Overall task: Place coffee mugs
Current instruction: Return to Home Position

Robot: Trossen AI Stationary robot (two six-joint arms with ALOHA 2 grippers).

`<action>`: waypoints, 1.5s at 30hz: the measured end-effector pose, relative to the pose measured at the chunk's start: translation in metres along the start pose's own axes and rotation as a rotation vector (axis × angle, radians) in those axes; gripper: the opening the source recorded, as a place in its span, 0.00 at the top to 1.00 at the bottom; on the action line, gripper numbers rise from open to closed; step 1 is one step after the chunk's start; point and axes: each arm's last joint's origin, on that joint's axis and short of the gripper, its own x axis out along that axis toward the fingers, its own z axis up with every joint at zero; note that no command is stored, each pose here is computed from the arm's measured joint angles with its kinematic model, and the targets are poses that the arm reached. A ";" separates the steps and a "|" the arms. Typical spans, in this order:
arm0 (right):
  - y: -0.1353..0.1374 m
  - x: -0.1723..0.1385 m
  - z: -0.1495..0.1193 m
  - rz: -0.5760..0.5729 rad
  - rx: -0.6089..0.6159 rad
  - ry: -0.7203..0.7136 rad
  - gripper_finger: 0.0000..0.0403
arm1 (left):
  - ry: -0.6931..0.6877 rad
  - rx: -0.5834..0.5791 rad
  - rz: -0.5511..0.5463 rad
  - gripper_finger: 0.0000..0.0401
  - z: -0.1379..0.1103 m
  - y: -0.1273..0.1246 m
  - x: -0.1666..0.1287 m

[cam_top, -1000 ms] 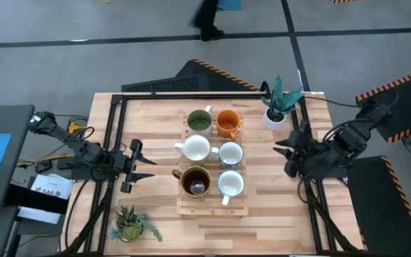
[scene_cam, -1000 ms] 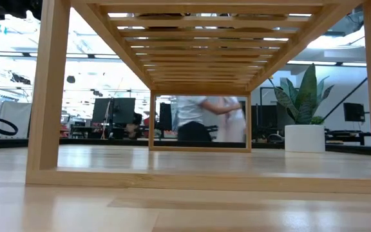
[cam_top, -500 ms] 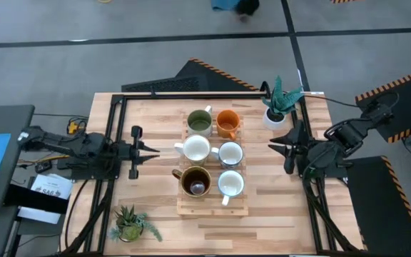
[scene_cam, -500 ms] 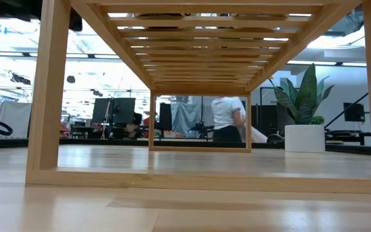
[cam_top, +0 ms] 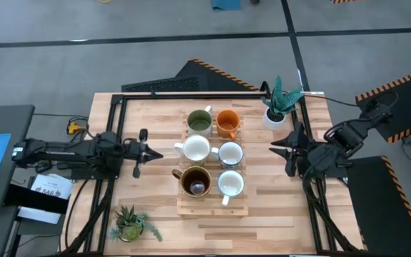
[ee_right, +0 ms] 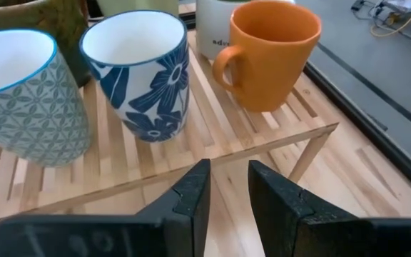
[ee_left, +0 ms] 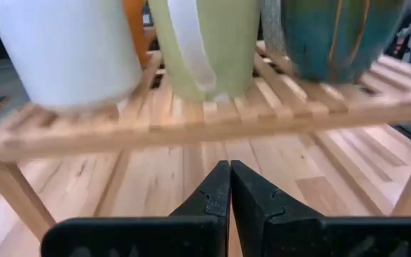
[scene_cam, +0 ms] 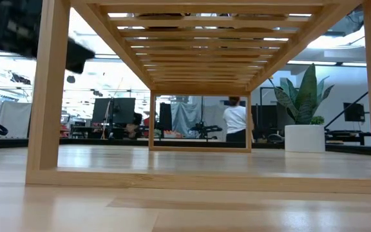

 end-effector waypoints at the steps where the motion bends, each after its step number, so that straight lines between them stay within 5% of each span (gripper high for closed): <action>1: 0.000 0.000 -0.001 0.003 0.005 0.004 0.70 | -0.013 -0.005 0.000 1.00 -0.009 -0.001 0.000; 5: 0.002 -0.002 -0.002 0.017 0.011 0.010 0.70 | -0.083 -0.008 0.006 1.00 -0.027 -0.003 -0.004; 20: 0.002 -0.003 -0.003 0.023 0.012 0.012 0.70 | -0.148 -0.043 -0.008 1.00 -0.028 0.001 -0.030; 45: 0.001 -0.003 -0.005 0.011 -0.010 0.031 0.70 | -0.102 -0.051 0.017 1.00 -0.032 -0.014 -0.026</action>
